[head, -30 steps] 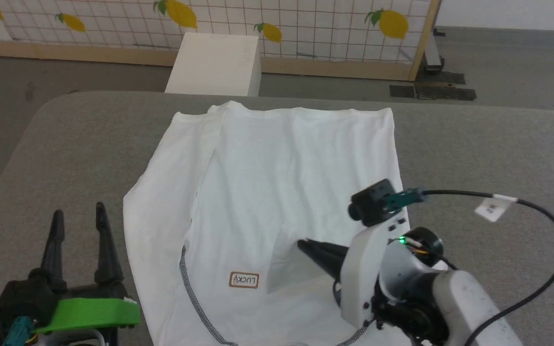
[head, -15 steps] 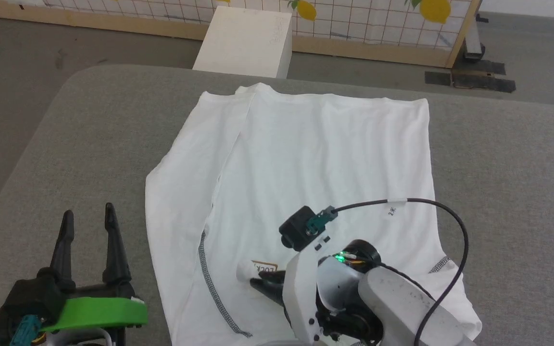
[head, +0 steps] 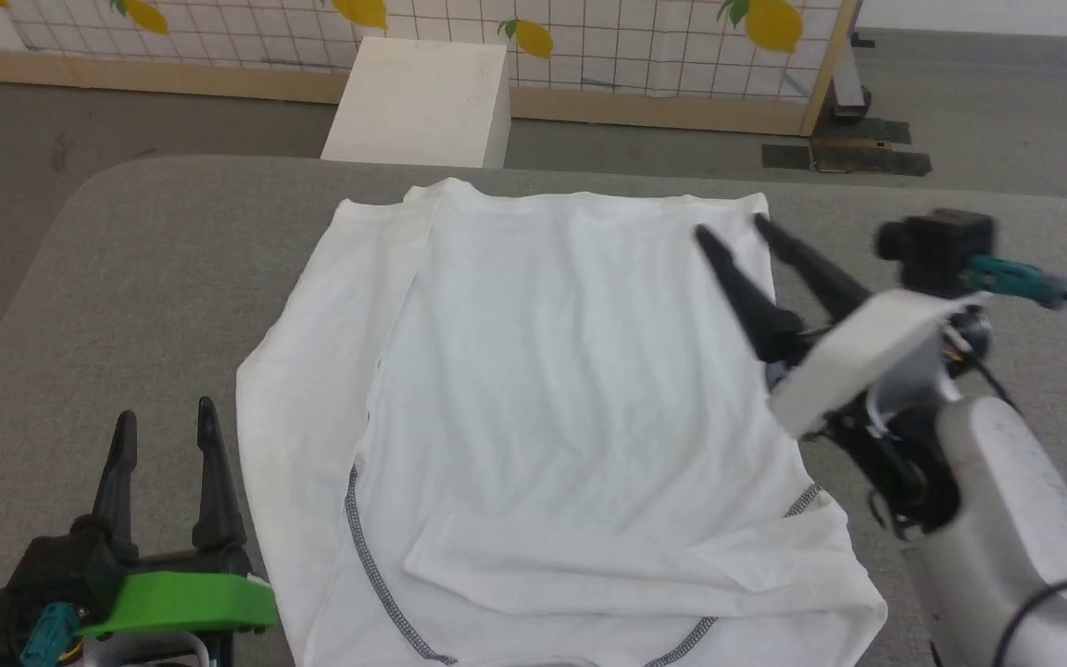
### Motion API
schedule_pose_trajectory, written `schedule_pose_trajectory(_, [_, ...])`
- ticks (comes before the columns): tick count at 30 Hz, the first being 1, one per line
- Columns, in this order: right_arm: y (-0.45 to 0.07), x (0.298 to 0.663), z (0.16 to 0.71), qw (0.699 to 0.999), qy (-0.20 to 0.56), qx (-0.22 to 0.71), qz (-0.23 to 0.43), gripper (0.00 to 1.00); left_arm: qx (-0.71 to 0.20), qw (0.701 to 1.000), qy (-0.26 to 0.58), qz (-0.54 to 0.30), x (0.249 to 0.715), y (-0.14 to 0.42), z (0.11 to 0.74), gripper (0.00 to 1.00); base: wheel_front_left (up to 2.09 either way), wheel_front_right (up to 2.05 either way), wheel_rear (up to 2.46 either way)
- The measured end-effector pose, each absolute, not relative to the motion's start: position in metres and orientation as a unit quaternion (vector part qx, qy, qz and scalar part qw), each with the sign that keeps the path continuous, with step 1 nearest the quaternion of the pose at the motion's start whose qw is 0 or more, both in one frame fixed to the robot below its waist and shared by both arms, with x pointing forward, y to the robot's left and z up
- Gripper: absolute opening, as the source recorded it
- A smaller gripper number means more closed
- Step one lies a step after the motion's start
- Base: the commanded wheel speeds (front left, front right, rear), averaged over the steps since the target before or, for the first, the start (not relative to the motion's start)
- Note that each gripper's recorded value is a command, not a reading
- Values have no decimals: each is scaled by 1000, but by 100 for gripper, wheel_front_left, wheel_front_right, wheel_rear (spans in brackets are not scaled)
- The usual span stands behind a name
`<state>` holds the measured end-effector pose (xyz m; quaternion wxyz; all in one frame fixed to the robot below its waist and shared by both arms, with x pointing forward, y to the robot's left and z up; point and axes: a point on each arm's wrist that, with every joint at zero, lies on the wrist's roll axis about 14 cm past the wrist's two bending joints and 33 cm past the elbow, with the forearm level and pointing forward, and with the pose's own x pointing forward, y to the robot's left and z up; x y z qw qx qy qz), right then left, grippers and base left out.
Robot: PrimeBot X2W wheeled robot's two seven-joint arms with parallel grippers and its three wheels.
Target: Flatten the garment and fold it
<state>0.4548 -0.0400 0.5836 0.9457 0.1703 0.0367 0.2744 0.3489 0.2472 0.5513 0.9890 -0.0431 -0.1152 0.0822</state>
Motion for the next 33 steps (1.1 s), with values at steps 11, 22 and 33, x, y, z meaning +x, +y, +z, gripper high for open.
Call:
schedule_pose_trajectory(11, [-200,414,567,990,-88,110,19,100,-56,993,-94,47,369,224,538,100,0,0,0])
schedule_pose_trajectory(22, [-232,409,526,989,-56,127,-43,100,-73,996,-41,8,452,220,533,100,0,0,0])
schedule_pose_trajectory(33, [-235,466,493,991,-39,120,-50,100,-55,978,194,-57,607,221,517,100,0,0,0])
